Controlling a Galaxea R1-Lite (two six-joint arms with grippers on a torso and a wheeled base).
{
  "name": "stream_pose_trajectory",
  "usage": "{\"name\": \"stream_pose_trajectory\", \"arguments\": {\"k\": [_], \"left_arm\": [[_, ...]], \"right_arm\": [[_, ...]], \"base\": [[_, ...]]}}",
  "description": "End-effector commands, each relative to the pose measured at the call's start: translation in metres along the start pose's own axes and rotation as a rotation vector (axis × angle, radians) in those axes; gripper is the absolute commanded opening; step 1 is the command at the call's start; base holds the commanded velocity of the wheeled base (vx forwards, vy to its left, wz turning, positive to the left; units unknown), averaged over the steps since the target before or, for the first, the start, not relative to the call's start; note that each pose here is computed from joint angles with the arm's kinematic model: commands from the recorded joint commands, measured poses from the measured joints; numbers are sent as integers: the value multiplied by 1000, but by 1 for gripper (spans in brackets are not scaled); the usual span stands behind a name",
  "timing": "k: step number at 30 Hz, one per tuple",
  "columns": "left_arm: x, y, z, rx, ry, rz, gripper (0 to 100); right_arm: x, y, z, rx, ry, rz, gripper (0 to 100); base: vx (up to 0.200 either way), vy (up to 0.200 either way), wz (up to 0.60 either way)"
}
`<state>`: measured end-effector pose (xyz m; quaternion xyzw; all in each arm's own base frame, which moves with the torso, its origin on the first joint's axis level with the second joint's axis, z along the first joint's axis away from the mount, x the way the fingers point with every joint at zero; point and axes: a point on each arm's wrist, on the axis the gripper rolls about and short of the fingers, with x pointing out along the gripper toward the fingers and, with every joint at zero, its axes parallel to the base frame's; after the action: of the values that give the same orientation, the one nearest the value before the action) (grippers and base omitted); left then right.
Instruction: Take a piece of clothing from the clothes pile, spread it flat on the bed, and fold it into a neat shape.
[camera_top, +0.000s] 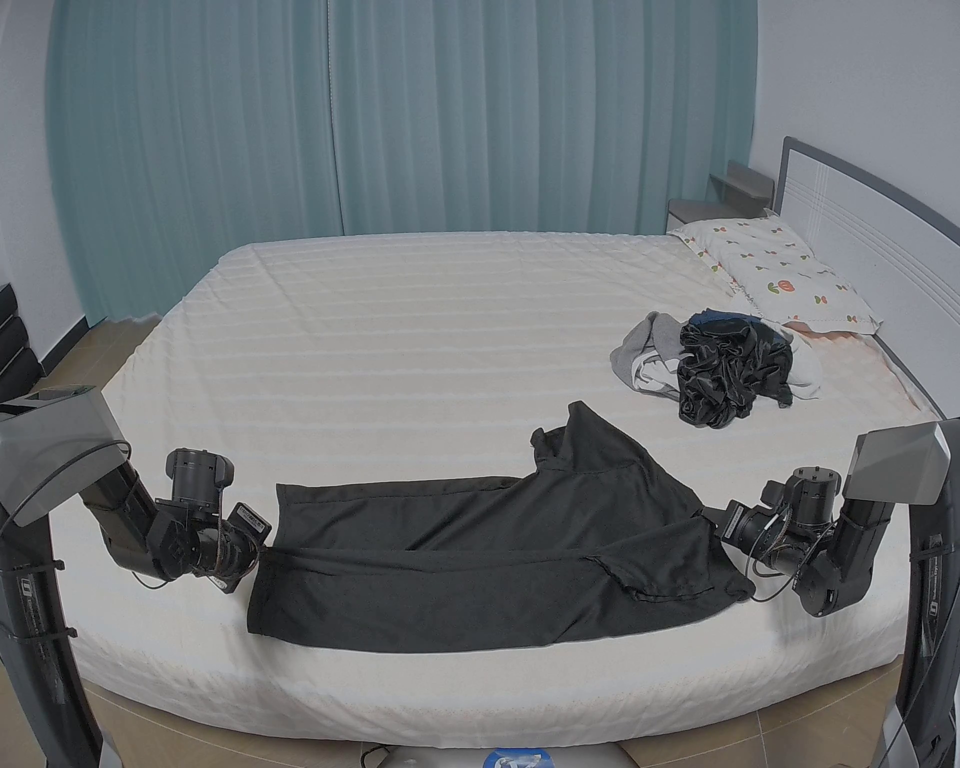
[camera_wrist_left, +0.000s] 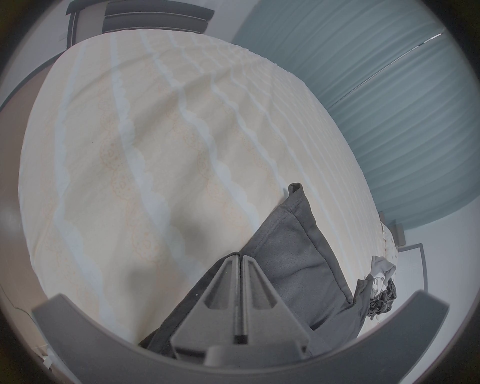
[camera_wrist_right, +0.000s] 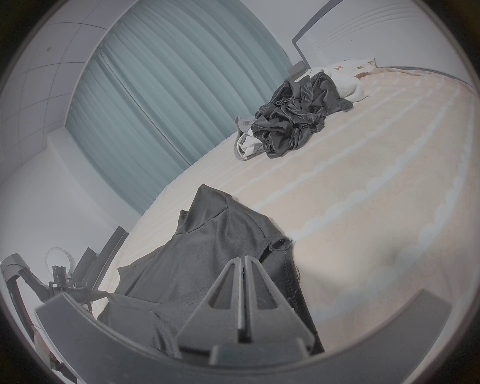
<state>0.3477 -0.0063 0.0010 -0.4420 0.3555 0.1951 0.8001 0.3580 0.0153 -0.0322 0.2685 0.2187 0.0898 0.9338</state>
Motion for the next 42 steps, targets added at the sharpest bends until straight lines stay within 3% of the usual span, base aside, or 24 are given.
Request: {"name": "stream_pose_trajectory", "arguments": {"k": [1, 8, 9, 10, 11, 21, 25, 27, 35, 42], "left_arm": [[1, 0, -1, -1, 2, 2, 0], [6, 2, -3, 5, 10, 7, 0], [6, 1, -3, 5, 11, 5, 0], [6, 1, -3, 5, 11, 5, 0], [6, 1, -4, 6, 11, 3, 100], [-12, -5, 9, -15, -1, -47, 100], [-49, -18, 21, -17, 9, -165, 100], [-57, -19, 19, -13, 17, -181, 100], [-64, -2, -12, 12, 104, -123, 100], [-73, 17, -30, -16, 172, -88, 100]], "right_arm": [[1, -1, -2, 10, -12, -12, 0], [8, -6, -16, 20, 14, -32, 0], [9, -7, -17, 21, 16, -33, 100], [10, -7, -17, 21, 15, -32, 100], [10, -6, -17, 21, 17, -29, 100], [-19, 11, 13, 62, -54, -9, 100], [-65, 31, 22, 146, -61, -7, 100], [-82, 37, 18, 192, -40, -10, 100], [-124, 44, -8, 342, 57, -68, 100], [-134, 57, -25, 319, 57, -152, 100]], "base": [[0, 0, 0], [0, 0, 0], [0, 0, 0], [0, 0, 0], [0, 0, 0], [0, 0, 0], [0, 0, 0], [0, 0, 0], [-50, 0, 0], [-114, 0, 0]]}}
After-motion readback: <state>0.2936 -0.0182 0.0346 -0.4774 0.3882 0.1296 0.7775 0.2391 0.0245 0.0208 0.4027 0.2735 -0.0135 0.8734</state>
